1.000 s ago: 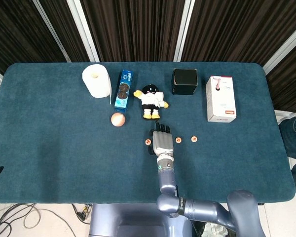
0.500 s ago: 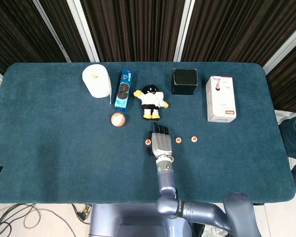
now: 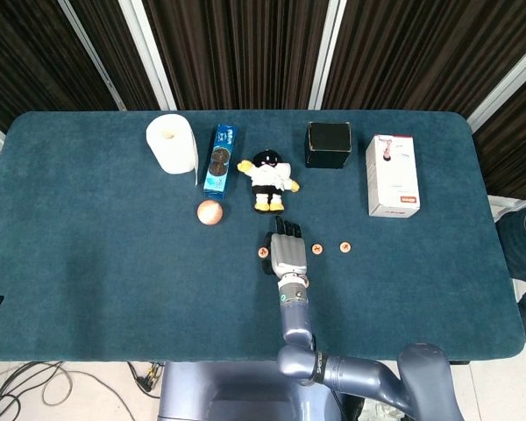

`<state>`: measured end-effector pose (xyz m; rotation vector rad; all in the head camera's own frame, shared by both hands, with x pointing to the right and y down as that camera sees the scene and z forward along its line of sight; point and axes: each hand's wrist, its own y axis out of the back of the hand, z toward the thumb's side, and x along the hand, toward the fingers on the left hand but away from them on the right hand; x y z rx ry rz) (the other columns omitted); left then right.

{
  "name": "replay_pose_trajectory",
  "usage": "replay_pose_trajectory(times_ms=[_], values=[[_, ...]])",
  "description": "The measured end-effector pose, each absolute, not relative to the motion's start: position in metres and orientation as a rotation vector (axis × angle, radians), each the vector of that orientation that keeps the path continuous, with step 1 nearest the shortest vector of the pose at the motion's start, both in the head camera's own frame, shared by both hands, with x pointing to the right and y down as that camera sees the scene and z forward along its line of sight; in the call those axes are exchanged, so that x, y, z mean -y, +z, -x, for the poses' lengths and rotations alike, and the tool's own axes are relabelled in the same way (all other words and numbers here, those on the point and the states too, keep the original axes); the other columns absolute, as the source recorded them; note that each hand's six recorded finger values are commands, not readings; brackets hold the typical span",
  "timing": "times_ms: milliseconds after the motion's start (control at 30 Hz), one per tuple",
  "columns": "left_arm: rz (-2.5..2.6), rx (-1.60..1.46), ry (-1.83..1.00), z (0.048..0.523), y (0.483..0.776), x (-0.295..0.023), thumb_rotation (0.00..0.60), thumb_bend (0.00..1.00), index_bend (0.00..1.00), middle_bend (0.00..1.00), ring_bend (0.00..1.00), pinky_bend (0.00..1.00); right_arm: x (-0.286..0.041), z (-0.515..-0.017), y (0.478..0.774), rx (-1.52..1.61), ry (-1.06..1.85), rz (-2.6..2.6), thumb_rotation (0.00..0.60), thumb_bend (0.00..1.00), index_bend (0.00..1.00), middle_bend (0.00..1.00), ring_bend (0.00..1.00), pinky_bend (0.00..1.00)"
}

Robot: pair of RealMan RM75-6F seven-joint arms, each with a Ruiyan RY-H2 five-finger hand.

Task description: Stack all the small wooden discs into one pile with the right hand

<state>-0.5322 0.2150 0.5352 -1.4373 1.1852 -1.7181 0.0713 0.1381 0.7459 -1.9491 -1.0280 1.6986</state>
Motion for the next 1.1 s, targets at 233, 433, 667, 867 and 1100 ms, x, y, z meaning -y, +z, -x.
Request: replay_pose_trajectory(times_ms=[233,433,667,867,1100], values=[[1.439,-1.182,-1.727,0.5323,0.5362,-0.2151,0.6,0.15,0.05,0.0,0.0,0.0,-0.1375,-0.0716,0.7472,1.034,1.701,1.946,0.6,0.41,0.47,0.0,0.0,0.0],[1.44,-1.179,-1.736,0.5321,0.5368,-0.2158,0.6,0.15,0.05,0.0,0.0,0.0,-0.1377,-0.0704,0.7476,1.035,1.702,1.949,0.6,0.41,0.49,0.0,0.0,0.0],[1.436,-1.186,-1.739,0.5331,0.536,-0.2154,0.6,0.15,0.05,0.0,0.0,0.0,-0.1383,-0.0698,0.7479,1.039,1.707,1.953,0.6,0.41,0.49,0.0,0.0,0.0],[1.435,-1.19,-1.74,0.5336,0.5358,-0.2153,0.6,0.15,0.05,0.0,0.0,0.0,-0.1387,-0.0675,0.7478,1.037,1.705,1.953,0.6,0.41,0.49,0.0,0.0,0.0],[1.434,-1.193,-1.742,0.534,0.5356,-0.2154,0.6,0.15,0.05,0.0,0.0,0.0,-0.1389,-0.0663,0.7479,1.04,1.709,1.952,0.6,0.41,0.53,0.0,0.0,0.0]])
